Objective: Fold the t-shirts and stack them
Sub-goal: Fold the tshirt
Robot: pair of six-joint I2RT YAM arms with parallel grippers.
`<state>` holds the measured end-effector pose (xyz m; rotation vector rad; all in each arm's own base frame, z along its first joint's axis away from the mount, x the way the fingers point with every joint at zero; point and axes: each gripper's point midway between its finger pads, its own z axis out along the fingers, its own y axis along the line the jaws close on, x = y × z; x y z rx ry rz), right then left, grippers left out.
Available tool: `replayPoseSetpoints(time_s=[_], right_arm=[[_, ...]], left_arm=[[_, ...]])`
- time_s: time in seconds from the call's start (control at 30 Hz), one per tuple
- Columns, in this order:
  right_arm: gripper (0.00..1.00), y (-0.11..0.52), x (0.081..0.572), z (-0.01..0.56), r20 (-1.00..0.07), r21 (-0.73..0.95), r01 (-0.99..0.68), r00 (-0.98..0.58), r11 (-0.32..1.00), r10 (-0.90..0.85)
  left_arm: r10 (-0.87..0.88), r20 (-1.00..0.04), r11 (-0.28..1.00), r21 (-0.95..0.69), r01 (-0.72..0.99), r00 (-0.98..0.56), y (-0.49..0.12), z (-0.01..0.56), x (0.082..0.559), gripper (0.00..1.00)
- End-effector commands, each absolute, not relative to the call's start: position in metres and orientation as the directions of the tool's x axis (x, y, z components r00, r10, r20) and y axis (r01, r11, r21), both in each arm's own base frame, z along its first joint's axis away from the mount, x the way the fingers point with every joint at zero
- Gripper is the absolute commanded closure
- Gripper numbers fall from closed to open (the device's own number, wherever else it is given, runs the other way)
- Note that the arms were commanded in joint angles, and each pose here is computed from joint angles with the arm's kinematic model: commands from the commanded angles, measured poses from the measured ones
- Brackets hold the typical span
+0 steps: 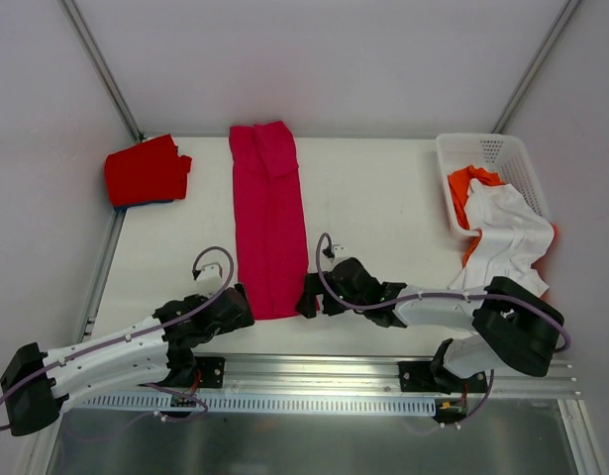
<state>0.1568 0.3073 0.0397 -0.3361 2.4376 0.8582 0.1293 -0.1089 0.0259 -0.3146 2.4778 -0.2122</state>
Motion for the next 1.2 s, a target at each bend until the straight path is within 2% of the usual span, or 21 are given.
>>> replayPoseSetpoints(time_s=[0.0, 0.13, 0.23, 0.27, 0.3, 0.47, 0.5, 0.6, 0.63, 0.67, 0.7, 0.8, 0.83, 0.9, 0.93, 1.03, 1.07, 1.1, 1.17], right_arm=[[0.01, 0.330, 0.153, 0.044, -0.536, 0.585, -0.397, -0.844, 0.708, -0.030], [0.01, 0.331, 0.154, 0.039, -0.531, 0.574, -0.395, -0.846, 0.717, -0.041], [0.01, 0.329, 0.154, 0.036, -0.529, 0.568, -0.388, -0.848, 0.726, -0.040], [0.01, 0.328, 0.155, 0.035, -0.529, 0.565, -0.387, -0.848, 0.729, -0.040], [0.01, 0.328, 0.154, 0.032, -0.523, 0.563, -0.382, -0.851, 0.733, -0.041], [0.10, 0.327, 0.154, 0.028, -0.514, 0.561, -0.370, -0.857, 0.740, -0.038], [0.13, 0.327, 0.154, 0.027, -0.511, 0.560, -0.367, -0.859, 0.743, -0.039], [0.25, 0.326, 0.153, 0.024, -0.507, 0.557, -0.364, -0.861, 0.747, -0.042], [0.35, 0.326, 0.154, 0.023, -0.505, 0.555, -0.362, -0.862, 0.749, -0.042], [0.40, 0.325, 0.153, 0.022, -0.505, 0.553, -0.362, -0.862, 0.750, -0.044], [0.52, 0.325, 0.154, 0.022, -0.505, 0.551, -0.360, -0.862, 0.753, -0.042], [0.68, 0.325, 0.154, 0.019, -0.498, 0.546, -0.351, -0.866, 0.761, -0.043], [0.80, 0.324, 0.154, 0.016, -0.493, 0.541, -0.349, -0.869, 0.765, -0.047], [0.99, 0.324, 0.153, 0.015, -0.489, 0.538, -0.346, -0.871, 0.769, -0.049], [0.99, 0.323, 0.153, 0.013, -0.487, 0.534, -0.344, -0.872, 0.772, -0.051], [1.00, 0.322, 0.152, 0.011, -0.483, 0.530, -0.345, -0.873, 0.775, -0.058], [1.00, 0.323, 0.152, 0.011, -0.485, 0.530, -0.346, -0.873, 0.774, -0.058], [0.99, 0.323, 0.151, 0.011, -0.484, 0.529, -0.350, -0.873, 0.774, -0.064], [0.99, 0.322, 0.150, 0.011, -0.485, 0.527, -0.353, -0.872, 0.773, -0.067]], left_arm=[[-0.313, -0.534, 0.941, -0.286, -0.180, -0.785, -0.124, 0.016, 0.129, 0.03], [-0.326, -0.534, 0.933, -0.315, -0.174, -0.780, -0.128, 0.009, 0.130, 0.11], [-0.336, -0.537, 0.928, -0.330, -0.174, -0.774, -0.129, 0.006, 0.131, 0.20], [-0.339, -0.538, 0.926, -0.335, -0.173, -0.772, -0.130, 0.005, 0.132, 0.26], [-0.337, -0.538, 0.927, -0.334, -0.172, -0.772, -0.130, 0.003, 0.132, 0.27], [-0.332, -0.531, 0.927, -0.337, -0.165, -0.780, -0.133, -0.003, 0.131, 0.38], [-0.333, -0.532, 0.926, -0.340, -0.164, -0.779, -0.134, -0.002, 0.132, 0.42], [-0.333, -0.533, 0.926, -0.342, -0.162, -0.778, -0.134, -0.002, 0.132, 0.51], [-0.334, -0.533, 0.925, -0.343, -0.162, -0.778, -0.134, -0.003, 0.132, 0.51], [-0.333, -0.534, 0.925, -0.343, -0.161, -0.777, -0.134, -0.002, 0.132, 0.51], [-0.333, -0.534, 0.925, -0.343, -0.161, -0.777, -0.134, -0.003, 0.132, 0.51], [-0.334, -0.532, 0.925, -0.345, -0.161, -0.778, -0.134, -0.003, 0.131, 0.54], [-0.333, -0.533, 0.926, -0.342, -0.162, -0.778, -0.133, -0.004, 0.131, 0.59], [-0.332, -0.533, 0.926, -0.342, -0.161, -0.778, -0.133, -0.004, 0.131, 0.68], [-0.331, -0.534, 0.927, -0.339, -0.162, -0.778, -0.133, -0.004, 0.131, 0.75], [-0.324, -0.537, 0.930, -0.333, -0.157, -0.779, -0.133, -0.004, 0.132, 0.87], [-0.313, -0.541, 0.934, -0.324, -0.151, -0.781, -0.132, -0.004, 0.132, 0.96], [-0.308, -0.542, 0.936, -0.319, -0.147, -0.782, -0.132, -0.003, 0.132, 1.00], [-0.292, -0.541, 0.942, -0.304, -0.140, -0.789, -0.134, -0.003, 0.133, 1.00]])
